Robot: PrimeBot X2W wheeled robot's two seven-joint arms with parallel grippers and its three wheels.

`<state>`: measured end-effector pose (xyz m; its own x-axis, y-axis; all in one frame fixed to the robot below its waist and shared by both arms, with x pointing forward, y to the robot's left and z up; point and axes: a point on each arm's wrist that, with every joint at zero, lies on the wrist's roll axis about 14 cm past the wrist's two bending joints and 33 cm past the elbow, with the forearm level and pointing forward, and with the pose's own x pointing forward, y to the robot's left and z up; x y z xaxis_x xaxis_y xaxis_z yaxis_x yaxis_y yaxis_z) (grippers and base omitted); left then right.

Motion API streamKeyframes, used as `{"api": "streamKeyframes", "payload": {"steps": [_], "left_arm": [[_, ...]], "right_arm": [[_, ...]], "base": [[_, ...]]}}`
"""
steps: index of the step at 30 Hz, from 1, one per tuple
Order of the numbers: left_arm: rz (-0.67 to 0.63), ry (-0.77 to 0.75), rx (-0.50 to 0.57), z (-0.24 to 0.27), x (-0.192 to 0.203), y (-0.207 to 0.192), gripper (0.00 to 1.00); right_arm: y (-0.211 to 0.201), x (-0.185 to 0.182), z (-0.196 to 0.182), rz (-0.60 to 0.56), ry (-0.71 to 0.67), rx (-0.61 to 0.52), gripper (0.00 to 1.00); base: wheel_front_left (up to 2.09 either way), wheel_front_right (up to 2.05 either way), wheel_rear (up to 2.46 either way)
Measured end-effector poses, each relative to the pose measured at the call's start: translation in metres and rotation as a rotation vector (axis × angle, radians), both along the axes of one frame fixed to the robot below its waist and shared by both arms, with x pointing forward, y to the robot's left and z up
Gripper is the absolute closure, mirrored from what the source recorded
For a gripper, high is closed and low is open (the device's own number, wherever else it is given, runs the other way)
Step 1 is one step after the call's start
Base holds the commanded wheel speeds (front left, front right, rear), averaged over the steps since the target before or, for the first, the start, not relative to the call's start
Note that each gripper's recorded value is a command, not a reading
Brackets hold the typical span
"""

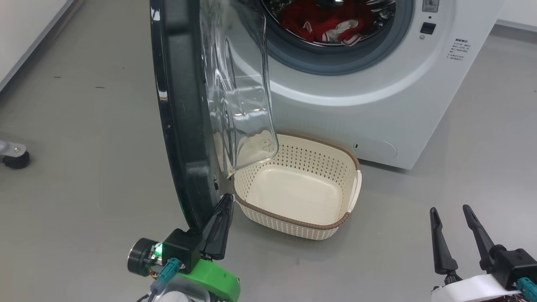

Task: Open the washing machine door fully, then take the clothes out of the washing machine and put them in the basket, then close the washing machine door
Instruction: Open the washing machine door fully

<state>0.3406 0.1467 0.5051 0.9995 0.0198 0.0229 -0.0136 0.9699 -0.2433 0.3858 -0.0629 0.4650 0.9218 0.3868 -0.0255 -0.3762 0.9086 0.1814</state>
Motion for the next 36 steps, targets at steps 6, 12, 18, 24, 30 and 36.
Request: {"api": "streamKeyframes", "payload": {"steps": [6,12,18,24,30,36], "left_arm": [[0.063,0.014,-0.002,-0.006,-0.009,0.019,1.00],[0.133,0.027,0.007,-0.011,-0.016,0.043,1.00],[0.199,0.040,0.009,-0.014,-0.020,0.069,1.00],[0.250,0.043,0.010,-0.016,-0.020,0.088,1.00],[0.310,0.060,0.022,-0.020,-0.023,0.114,1.00],[0.351,0.085,0.035,-0.027,-0.022,0.131,1.00]], "right_arm": [[0.009,-0.002,0.002,0.029,-0.007,0.000,0.00],[0.009,-0.005,0.003,0.032,-0.009,-0.006,0.00],[0.009,-0.007,0.002,0.034,-0.006,-0.005,0.00],[0.002,-0.007,0.000,0.012,0.001,-0.008,0.00],[-0.003,-0.008,-0.002,-0.002,0.008,-0.008,0.00],[-0.007,-0.006,-0.007,-0.017,0.020,-0.008,0.00]], "base": [[0.00,0.00,0.00],[0.00,0.00,0.00],[0.00,0.00,0.00],[0.00,0.00,0.00],[0.00,0.00,0.00],[0.00,0.00,0.00]]}}
